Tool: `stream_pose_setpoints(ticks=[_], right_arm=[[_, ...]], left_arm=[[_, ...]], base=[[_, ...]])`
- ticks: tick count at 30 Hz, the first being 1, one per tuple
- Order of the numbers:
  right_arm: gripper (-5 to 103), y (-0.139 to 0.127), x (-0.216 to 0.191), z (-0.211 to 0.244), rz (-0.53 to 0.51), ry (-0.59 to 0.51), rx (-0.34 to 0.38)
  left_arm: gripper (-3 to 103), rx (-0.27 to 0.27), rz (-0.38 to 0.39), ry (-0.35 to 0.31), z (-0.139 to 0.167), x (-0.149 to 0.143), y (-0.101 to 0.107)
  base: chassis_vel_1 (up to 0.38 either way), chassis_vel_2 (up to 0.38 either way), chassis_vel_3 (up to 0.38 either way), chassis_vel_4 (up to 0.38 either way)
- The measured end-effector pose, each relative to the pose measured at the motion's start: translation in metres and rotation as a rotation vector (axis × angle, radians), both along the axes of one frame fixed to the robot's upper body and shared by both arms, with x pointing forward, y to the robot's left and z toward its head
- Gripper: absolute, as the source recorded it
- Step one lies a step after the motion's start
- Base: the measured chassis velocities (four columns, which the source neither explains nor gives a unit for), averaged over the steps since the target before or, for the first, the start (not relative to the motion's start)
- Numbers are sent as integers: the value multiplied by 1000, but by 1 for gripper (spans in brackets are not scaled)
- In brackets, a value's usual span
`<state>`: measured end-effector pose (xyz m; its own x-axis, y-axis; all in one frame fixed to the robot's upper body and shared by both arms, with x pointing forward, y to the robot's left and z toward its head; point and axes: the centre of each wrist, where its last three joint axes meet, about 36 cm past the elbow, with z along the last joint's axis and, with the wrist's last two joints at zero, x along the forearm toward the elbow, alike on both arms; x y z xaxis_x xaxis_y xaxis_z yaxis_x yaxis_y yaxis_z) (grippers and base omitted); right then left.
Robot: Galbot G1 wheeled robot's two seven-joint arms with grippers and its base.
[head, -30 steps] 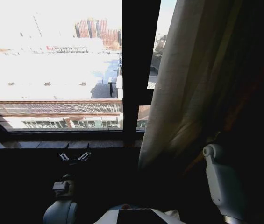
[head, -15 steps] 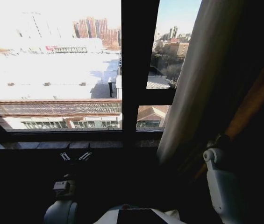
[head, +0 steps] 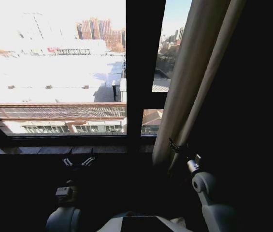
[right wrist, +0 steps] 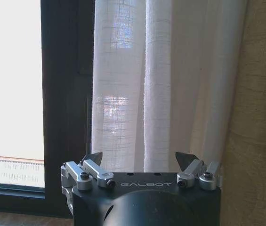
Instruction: Open the curtains by pulling them apart, changing their state from closed to fully open.
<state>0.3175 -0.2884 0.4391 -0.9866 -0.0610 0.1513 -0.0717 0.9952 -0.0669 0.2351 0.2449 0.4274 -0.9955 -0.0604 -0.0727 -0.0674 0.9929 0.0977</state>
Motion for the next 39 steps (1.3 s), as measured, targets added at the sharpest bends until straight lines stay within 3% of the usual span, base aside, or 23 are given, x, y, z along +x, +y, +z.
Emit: stream_pose_setpoints(ticks=[6,20,39], right_arm=[[99,3,-4,-9,3,-40,-59],[100,13,-6,-18,17,-44,-119],[100,16,-8,-27,20,-34,-147]], left_arm=[[100,-3,-4,2,-1,1,-1],[100,-2,-3,7,-2,0,-1],[100,-1,-3,12,-4,-1,-2]], base=[[0,0,0,0],[77,75,-81,-72],[300,307,-312,-304]])
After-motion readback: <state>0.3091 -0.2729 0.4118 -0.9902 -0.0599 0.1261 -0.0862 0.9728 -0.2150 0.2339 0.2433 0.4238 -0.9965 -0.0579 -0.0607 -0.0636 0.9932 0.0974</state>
